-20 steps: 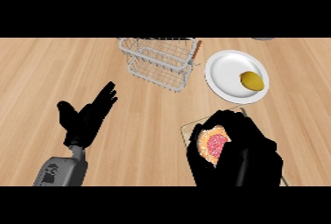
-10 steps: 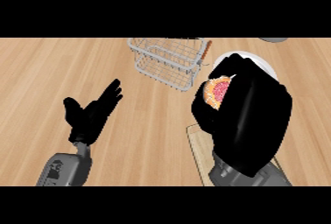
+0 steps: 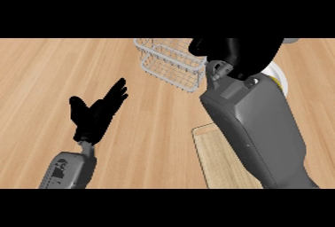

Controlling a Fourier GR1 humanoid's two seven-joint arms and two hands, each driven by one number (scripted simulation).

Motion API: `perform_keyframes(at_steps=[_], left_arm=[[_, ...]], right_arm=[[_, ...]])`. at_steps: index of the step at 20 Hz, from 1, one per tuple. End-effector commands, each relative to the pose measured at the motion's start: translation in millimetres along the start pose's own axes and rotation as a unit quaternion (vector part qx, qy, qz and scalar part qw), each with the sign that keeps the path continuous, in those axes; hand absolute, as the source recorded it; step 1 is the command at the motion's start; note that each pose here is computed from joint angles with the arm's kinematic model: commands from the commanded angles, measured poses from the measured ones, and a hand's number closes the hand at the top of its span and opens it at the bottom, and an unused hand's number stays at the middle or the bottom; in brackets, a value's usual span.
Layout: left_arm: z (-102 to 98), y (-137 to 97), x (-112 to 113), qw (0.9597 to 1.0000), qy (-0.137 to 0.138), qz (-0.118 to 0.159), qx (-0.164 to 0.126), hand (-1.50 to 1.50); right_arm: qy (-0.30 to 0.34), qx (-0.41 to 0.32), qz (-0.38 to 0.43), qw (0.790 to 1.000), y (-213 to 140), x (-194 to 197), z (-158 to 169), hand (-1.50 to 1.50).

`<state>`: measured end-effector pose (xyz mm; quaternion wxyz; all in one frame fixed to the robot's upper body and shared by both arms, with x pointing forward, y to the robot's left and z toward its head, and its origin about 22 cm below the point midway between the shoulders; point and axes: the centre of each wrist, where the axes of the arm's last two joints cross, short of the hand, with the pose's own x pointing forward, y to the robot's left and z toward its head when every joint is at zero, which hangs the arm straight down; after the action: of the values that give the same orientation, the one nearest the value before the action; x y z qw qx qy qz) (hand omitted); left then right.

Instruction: Pick the cupcake from the tray and place it in the tiered basket

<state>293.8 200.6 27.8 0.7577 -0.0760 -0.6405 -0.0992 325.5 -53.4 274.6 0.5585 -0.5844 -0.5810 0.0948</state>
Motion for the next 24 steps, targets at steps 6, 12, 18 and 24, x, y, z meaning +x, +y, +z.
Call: perform_keyframes(at_steps=[6,12,18,24], left_arm=[[-9.1,-9.9,11.7,0.9999,-0.004,-0.004,-0.008,0.00],[-7.9,-15.1,9.7,0.9998,-0.008,-0.002,-0.016,0.00],[-8.9,-4.0,5.4,0.9996,-0.014,-0.010,-0.022,0.00],[-4.6,-8.1,2.5,0.9994,-0.009,-0.002,-0.032,0.00]], right_arm=[[0.102,0.024,-0.044,0.994,27.9,40.8,-45.5,1.50],[0.130,0.025,-0.170,0.976,44.4,17.8,-66.4,1.50],[0.087,0.032,-0.222,0.971,74.0,16.0,-74.8,-1.50],[0.033,-0.030,-0.258,0.965,78.8,39.7,-69.4,-1.50]])
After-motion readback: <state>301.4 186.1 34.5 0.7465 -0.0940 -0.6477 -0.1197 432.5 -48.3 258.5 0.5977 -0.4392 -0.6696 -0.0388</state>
